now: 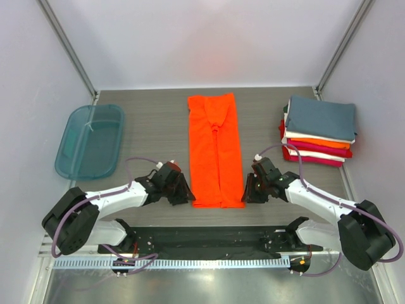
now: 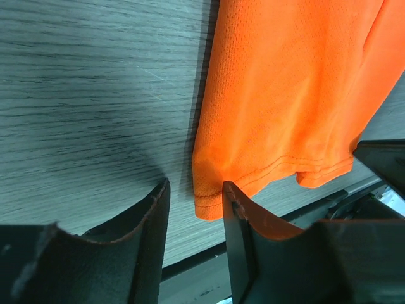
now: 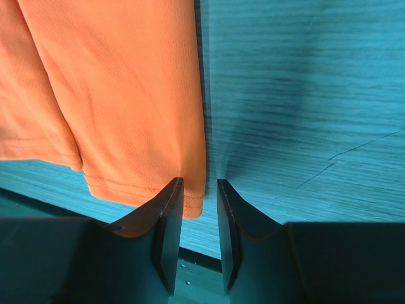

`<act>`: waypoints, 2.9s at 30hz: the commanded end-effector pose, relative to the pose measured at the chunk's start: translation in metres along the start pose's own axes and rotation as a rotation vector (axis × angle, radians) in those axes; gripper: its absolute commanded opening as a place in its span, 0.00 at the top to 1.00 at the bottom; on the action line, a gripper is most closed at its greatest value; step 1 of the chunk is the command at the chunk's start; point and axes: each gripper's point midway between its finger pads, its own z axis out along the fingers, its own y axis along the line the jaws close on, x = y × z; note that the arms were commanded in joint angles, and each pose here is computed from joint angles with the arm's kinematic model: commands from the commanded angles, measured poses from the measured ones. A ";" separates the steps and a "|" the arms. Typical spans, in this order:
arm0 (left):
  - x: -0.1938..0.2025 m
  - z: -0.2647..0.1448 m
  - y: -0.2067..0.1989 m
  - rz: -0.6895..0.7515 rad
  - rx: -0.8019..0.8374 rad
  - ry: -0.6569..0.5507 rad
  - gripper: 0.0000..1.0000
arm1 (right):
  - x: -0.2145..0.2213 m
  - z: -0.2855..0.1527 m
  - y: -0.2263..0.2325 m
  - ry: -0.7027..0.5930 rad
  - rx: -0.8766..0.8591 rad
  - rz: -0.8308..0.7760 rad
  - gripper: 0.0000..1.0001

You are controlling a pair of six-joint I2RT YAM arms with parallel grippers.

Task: Fold and stack the t-shirts
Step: Fold the tshirt

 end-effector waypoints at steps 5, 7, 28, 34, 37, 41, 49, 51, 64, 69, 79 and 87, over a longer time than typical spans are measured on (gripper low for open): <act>0.000 0.001 -0.003 -0.004 0.026 -0.008 0.66 | 0.020 0.000 0.000 0.054 -0.025 -0.004 0.68; 0.002 0.001 -0.001 -0.008 0.029 -0.006 0.68 | 0.020 -0.001 0.000 0.048 -0.030 0.001 0.71; 0.016 0.000 -0.006 -0.025 0.092 0.051 0.93 | 0.019 0.001 0.009 0.051 -0.070 0.017 0.80; 0.014 -0.006 -0.001 -0.018 0.078 0.029 1.00 | 0.022 -0.001 0.013 0.063 -0.099 0.010 0.99; 0.014 -0.011 0.000 -0.014 0.074 0.024 1.00 | 0.019 -0.004 0.015 0.046 -0.104 0.023 0.99; 0.012 -0.018 -0.005 -0.015 0.094 0.012 1.00 | 0.009 -0.016 0.027 0.009 -0.138 0.030 0.99; -0.019 -0.037 -0.027 0.011 0.102 -0.064 1.00 | -0.038 -0.041 0.050 -0.122 -0.127 -0.014 0.99; -0.034 -0.040 -0.035 0.010 0.110 -0.079 1.00 | -0.049 -0.038 0.051 -0.139 -0.092 -0.031 0.99; -0.141 -0.041 -0.068 -0.138 0.160 -0.213 1.00 | -0.161 -0.044 0.063 -0.300 0.011 -0.014 0.99; -0.179 -0.038 -0.080 -0.179 0.179 -0.261 1.00 | -0.194 -0.034 0.059 -0.282 0.002 0.011 0.99; -0.234 -0.017 -0.095 -0.209 0.176 -0.280 1.00 | -0.248 -0.004 0.051 -0.242 -0.017 0.042 0.99; -0.264 -0.003 -0.094 -0.238 0.186 -0.268 1.00 | -0.279 0.015 0.045 -0.221 -0.043 0.059 0.99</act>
